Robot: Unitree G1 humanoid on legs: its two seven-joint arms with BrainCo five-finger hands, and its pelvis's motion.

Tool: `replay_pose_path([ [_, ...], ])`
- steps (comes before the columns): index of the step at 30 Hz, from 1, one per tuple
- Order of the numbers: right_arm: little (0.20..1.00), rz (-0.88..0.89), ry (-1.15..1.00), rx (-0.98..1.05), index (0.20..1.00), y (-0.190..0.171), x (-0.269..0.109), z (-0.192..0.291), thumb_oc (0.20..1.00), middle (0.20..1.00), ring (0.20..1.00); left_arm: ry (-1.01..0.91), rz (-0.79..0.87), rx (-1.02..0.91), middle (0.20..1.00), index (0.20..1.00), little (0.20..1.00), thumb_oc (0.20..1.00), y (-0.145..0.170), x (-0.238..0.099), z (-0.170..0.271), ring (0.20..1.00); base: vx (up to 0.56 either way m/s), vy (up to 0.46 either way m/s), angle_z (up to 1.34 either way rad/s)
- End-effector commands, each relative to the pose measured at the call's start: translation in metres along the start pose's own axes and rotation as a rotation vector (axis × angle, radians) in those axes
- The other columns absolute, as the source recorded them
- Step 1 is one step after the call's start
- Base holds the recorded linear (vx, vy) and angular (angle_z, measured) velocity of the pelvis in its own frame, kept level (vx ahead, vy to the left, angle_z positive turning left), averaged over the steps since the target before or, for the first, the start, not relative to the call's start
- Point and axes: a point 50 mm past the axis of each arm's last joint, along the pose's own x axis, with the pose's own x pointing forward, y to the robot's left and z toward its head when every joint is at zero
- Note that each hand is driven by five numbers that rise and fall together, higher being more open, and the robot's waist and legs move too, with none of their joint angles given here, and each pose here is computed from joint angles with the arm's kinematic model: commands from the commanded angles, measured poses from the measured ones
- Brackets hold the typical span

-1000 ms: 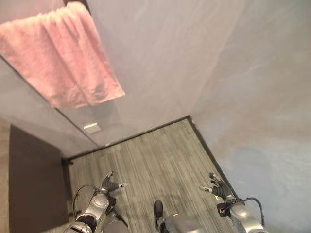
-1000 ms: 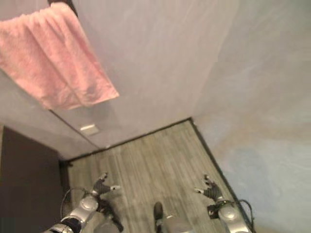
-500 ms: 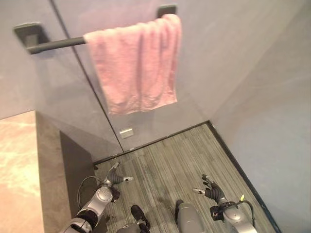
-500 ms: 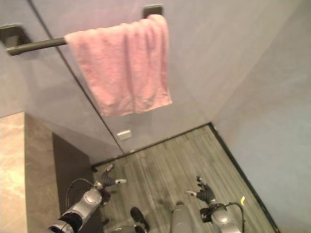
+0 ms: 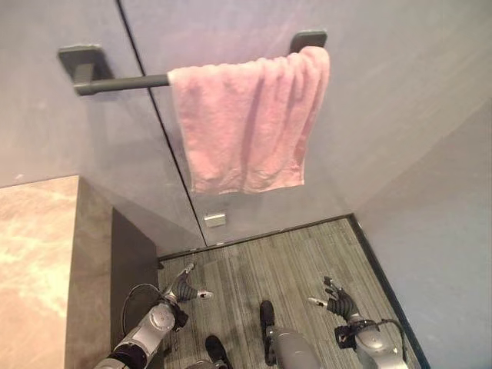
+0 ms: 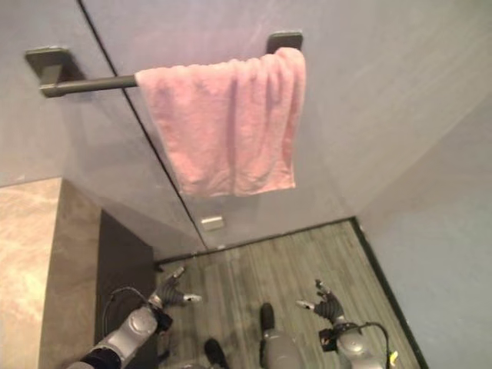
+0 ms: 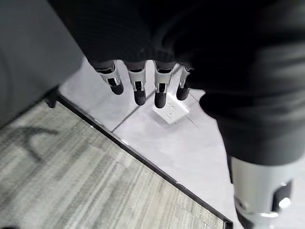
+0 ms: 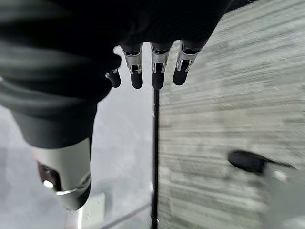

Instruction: Put brush and paste in cup on sink, flatten towel.

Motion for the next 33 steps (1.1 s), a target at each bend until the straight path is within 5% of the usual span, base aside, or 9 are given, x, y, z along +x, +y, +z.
replay_pose_path([
  [1, 1.000, -0.040, -0.103, -0.035, 1.000, -0.015, 0.005, 0.023, 1.000, 1.000, 1.000, -0.044, 0.038, 0.004, 1.000, 1.000, 1.000, 1.000, 0.006, 0.006, 0.010, 1.000, 0.07, -0.168, -0.01],
  [21, 1.000, -0.039, -0.060, -0.260, 1.000, -0.028, -0.001, 0.011, 1.000, 1.000, 1.000, 0.017, 0.111, -0.059, 1.000, 1.000, 1.000, 1.000, 0.011, 0.010, 0.004, 1.000, 0.10, -0.062, 0.02],
  [33, 1.000, -0.081, -0.226, -0.107, 1.000, -0.033, 0.006, 0.052, 1.000, 1.000, 1.000, -0.150, 0.085, -0.008, 1.000, 1.000, 1.000, 1.000, 0.026, -0.005, 0.020, 1.000, 0.08, 0.211, -0.40],
])
